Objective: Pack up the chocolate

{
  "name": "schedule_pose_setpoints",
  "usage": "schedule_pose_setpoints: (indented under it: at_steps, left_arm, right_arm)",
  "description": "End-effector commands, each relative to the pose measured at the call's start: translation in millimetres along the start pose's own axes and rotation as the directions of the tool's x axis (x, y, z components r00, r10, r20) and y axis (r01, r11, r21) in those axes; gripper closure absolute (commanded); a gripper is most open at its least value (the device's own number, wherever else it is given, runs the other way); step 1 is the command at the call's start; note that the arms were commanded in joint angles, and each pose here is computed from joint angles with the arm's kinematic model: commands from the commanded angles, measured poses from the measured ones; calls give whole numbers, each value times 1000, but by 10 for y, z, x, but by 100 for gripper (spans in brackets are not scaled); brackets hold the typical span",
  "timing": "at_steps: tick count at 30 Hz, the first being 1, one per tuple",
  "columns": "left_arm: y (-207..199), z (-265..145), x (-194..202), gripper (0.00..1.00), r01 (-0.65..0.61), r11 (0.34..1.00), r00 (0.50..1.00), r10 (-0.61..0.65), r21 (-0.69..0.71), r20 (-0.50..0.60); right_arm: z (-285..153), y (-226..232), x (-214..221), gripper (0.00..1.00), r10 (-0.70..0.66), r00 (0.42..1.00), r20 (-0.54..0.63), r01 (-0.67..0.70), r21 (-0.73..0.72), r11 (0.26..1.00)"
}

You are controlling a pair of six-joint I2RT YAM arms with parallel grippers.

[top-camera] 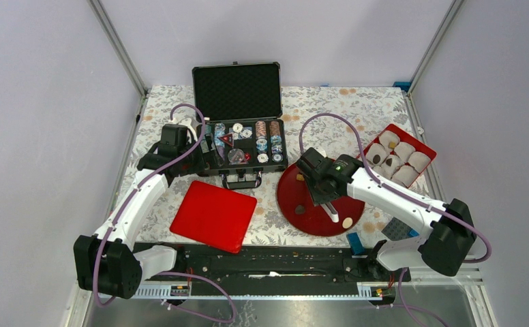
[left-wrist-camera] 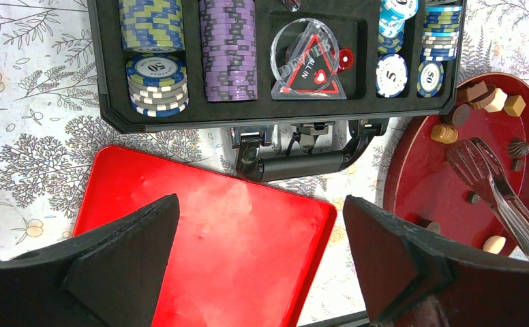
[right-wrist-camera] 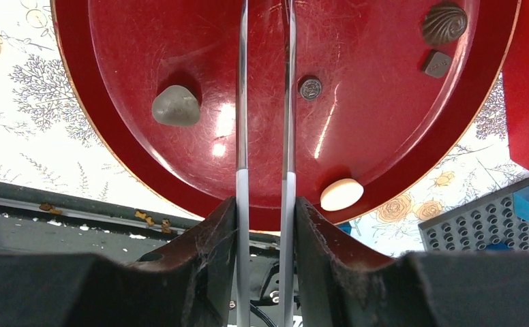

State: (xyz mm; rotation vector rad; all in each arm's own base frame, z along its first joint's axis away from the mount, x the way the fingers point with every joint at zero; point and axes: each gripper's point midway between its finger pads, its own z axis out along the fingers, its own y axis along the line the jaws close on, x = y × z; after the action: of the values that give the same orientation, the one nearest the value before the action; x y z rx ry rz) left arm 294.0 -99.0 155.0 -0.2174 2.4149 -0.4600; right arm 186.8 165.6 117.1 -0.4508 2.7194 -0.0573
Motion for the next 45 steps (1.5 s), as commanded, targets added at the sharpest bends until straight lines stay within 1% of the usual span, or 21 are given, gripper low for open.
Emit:
schedule_pose_setpoints:
  at_steps: [1,4,12,15,19,25,31,34,39,45]
  left_arm:
    - [-85,-96,-200,1,-26,999,997,25,19,76]
    - [-86,-97,-200,1,-26,999,997,24,20,76]
    - [-98,-106,-217,1,-28,999,997,26,24,79]
    - [-108,-106,-221,1,-29,999,997,27,27,78]
    - [-115,-104,-213,1,-29,999,997,27,32,74]
    - [-125,-112,-224,1,-31,999,997,28,36,78]
    - [-136,-109,-233,1,-32,999,997,29,39,76]
    - [-140,-103,-239,1,-34,999,997,31,39,75]
    - [-187,-90,-242,1,-34,998,998,30,60,62]
    - [-194,-101,-257,1,-40,998,998,36,58,59]
  right_arm:
    - [-91,35,-170,68,19,998,64,-19,-4,1000]
    - [-133,30,-193,75,30,996,80,-30,-9,1000]
    - [-315,-242,-258,78,68,987,143,-80,81,994]
    - [-391,-374,-317,79,121,979,167,-135,80,988]
    - [-520,-697,-417,82,239,947,213,-258,67,964]
    - [-667,-1330,-475,82,360,891,276,-409,145,901]
    - [-590,-1949,-384,82,476,830,290,-542,218,811]
    - [-504,-2161,-355,82,518,800,301,-590,239,771]
    - [-396,-2529,-430,82,587,726,358,-680,247,691]
    - [-166,-2789,-443,83,622,702,347,-710,286,643]
